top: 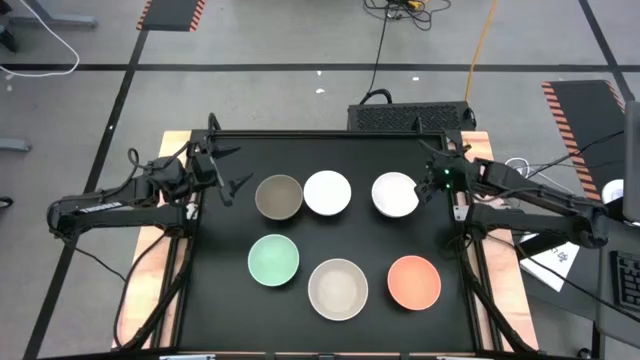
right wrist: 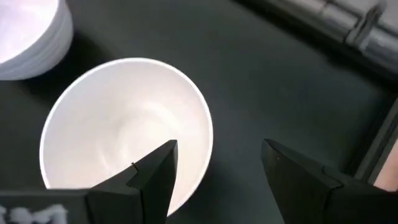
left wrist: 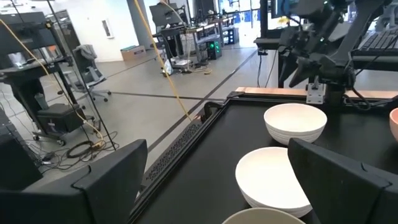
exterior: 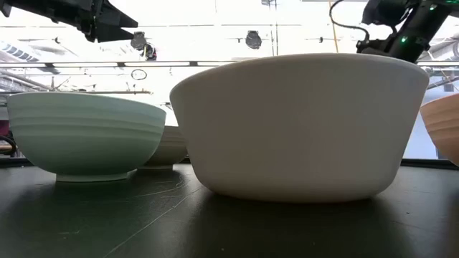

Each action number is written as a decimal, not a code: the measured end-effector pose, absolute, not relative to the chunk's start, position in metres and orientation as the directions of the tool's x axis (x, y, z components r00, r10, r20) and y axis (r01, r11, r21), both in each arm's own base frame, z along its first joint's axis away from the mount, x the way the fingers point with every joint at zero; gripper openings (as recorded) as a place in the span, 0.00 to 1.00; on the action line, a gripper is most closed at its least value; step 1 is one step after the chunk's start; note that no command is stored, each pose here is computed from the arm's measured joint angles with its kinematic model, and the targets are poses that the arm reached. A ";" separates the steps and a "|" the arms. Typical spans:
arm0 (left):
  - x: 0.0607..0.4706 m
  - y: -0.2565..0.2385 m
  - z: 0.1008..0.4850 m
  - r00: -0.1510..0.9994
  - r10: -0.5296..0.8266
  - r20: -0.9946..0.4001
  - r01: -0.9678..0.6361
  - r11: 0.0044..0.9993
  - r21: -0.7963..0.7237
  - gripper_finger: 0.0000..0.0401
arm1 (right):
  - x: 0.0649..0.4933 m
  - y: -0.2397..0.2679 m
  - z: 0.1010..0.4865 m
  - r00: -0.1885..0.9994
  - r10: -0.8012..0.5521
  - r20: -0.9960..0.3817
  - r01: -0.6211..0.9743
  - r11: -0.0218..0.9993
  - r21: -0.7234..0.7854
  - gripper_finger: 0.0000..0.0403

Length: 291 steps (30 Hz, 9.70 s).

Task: Nest bowls inside each other
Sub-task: Stack the top right white bowl on the top left white bowl, then stack the brown bowl on the stacked white bowl

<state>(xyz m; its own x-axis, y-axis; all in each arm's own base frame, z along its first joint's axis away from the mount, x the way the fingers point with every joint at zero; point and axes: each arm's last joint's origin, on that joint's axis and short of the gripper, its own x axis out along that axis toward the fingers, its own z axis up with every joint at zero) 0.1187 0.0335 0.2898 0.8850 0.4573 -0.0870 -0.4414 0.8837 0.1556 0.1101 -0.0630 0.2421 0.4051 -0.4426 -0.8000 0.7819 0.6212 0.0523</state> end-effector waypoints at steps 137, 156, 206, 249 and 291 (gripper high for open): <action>0.118 0.033 0.282 0.876 0.454 -0.162 -0.439 0.890 0.122 0.98 | 0.203 -0.079 0.285 0.948 -0.049 -0.314 0.125 0.965 0.229 0.00; 0.118 0.033 0.282 0.876 0.454 -0.163 -0.438 0.890 0.123 0.98 | 0.299 -0.123 0.301 0.810 0.058 -0.584 0.104 0.965 0.241 0.00; 0.118 0.033 0.282 0.876 0.453 -0.165 -0.435 0.890 0.135 0.98 | 0.357 -0.167 0.241 0.450 0.036 -0.892 0.209 0.967 0.145 0.00; 0.118 0.032 0.280 0.888 0.421 -0.185 -0.406 0.906 0.117 0.98 | 0.348 -0.152 0.213 0.316 0.006 -0.949 0.311 0.944 0.109 0.09; 0.084 0.022 0.297 0.939 0.343 0.005 -0.341 0.932 0.124 0.98 | 0.153 -0.058 0.288 0.950 -0.105 -0.293 0.158 0.974 0.163 0.53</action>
